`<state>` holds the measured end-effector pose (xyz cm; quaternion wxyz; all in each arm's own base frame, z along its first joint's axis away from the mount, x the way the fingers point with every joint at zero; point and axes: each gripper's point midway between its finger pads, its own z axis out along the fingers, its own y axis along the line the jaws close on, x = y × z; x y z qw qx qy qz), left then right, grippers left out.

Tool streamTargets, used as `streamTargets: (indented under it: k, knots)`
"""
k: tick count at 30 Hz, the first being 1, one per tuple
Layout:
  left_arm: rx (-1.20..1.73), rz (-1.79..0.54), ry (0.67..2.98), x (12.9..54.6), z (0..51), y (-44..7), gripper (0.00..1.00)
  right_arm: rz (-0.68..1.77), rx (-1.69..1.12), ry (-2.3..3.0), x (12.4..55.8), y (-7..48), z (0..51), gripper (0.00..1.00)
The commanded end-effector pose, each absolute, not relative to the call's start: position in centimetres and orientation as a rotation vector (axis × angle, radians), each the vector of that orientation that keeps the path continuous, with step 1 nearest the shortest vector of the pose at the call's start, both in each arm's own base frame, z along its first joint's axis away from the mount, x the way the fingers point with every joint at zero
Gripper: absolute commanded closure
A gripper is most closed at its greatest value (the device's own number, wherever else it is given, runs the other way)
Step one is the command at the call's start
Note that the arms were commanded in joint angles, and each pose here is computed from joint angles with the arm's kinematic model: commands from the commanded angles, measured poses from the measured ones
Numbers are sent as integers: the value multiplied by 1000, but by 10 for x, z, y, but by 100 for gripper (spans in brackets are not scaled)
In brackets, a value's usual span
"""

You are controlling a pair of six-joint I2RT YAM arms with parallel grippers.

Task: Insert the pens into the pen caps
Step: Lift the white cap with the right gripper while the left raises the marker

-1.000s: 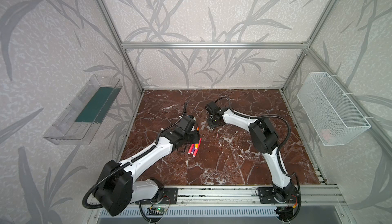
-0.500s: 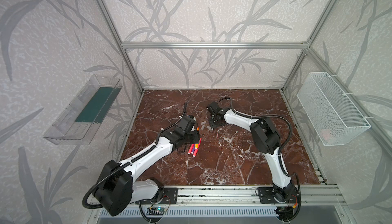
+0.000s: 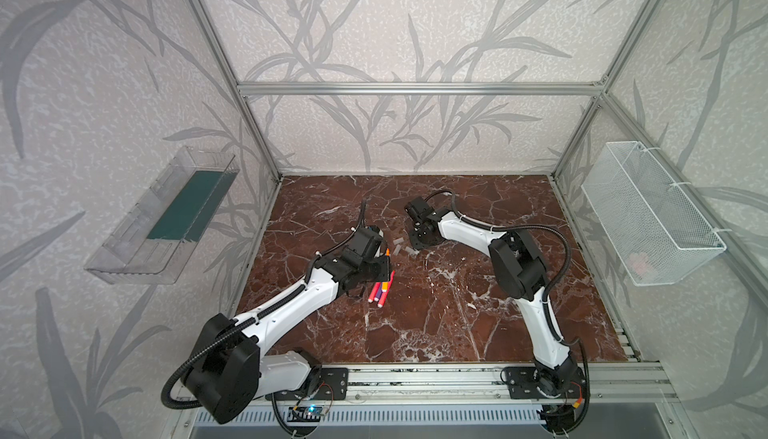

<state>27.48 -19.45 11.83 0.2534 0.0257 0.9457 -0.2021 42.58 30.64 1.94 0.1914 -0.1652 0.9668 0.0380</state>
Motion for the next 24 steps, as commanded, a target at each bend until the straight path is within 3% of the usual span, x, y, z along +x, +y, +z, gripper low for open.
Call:
streamTargets:
  k: [1, 9, 17, 24]
  knots:
    - [85, -553, 2551, 275, 121, -194, 100, 33, -484, 2812, 411, 294, -10, 71]
    - [85, -556, 2551, 275, 122, -194, 100, 40, -475, 2817, 411, 296, -11, 68]
    - [87, -559, 2552, 274, 121, -194, 100, 43, -468, 2824, 410, 298, -15, 83]
    - [95, -581, 2552, 272, 121, -197, 100, 127, -366, 2786, 413, 298, -4, 89]
